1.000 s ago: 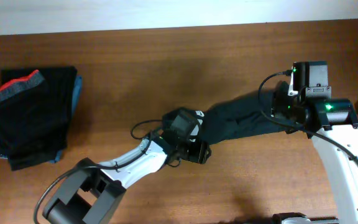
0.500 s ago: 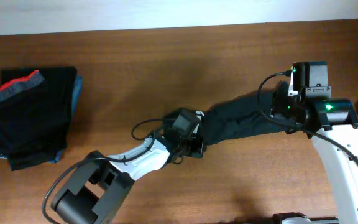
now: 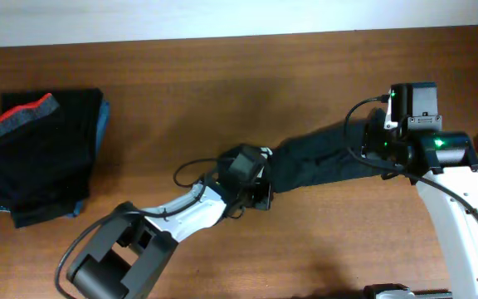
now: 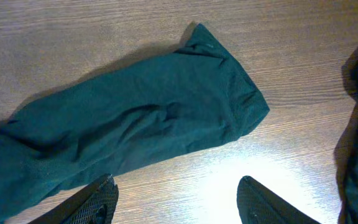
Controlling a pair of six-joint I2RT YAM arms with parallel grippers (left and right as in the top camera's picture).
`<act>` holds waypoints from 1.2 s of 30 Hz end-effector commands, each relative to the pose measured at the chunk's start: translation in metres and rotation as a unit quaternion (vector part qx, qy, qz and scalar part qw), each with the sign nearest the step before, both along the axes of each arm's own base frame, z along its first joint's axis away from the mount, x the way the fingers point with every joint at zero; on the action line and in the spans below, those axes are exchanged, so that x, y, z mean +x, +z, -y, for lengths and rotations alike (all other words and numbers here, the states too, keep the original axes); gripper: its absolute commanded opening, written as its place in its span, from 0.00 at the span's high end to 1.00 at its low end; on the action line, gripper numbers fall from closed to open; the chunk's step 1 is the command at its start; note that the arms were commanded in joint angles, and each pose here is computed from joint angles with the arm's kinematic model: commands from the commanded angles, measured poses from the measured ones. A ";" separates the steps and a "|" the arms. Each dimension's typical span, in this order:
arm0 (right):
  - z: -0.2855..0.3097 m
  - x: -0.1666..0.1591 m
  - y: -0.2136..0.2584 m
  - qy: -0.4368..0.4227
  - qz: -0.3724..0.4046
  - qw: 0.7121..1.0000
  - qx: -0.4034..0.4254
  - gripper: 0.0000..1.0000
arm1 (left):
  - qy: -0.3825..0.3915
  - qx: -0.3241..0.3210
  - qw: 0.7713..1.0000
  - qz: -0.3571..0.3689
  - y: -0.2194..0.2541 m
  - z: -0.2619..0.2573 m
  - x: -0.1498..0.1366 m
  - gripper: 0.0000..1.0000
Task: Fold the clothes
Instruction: 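Grasp the shirt's left end with the left gripper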
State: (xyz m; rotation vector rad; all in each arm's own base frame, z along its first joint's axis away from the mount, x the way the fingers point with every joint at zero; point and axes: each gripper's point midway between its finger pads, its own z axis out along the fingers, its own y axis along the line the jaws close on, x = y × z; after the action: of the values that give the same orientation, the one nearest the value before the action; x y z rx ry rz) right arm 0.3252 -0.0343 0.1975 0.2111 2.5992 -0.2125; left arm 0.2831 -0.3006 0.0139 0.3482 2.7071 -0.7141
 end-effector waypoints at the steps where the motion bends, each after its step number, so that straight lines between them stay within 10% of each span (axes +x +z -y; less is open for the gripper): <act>1: 0.001 -0.001 0.008 -0.005 0.012 1.000 0.005 0.33 | 0.017 -0.015 0.999 0.039 0.031 -0.006 0.019 1.00; 19: -0.002 0.000 0.008 -0.001 0.014 1.000 0.012 0.33 | 0.061 0.012 0.995 0.073 0.059 -0.048 0.040 0.99; 36: 0.040 -0.004 0.014 -0.090 0.027 0.994 0.061 0.29 | 0.146 0.018 0.964 0.223 0.183 -0.145 0.057 1.00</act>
State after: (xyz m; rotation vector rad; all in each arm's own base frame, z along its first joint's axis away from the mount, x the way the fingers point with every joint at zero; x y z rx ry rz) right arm 0.3209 -0.0675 0.2023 0.4185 2.5748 -0.1766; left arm 0.3372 -0.1696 0.1624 0.0827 2.3833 -0.5004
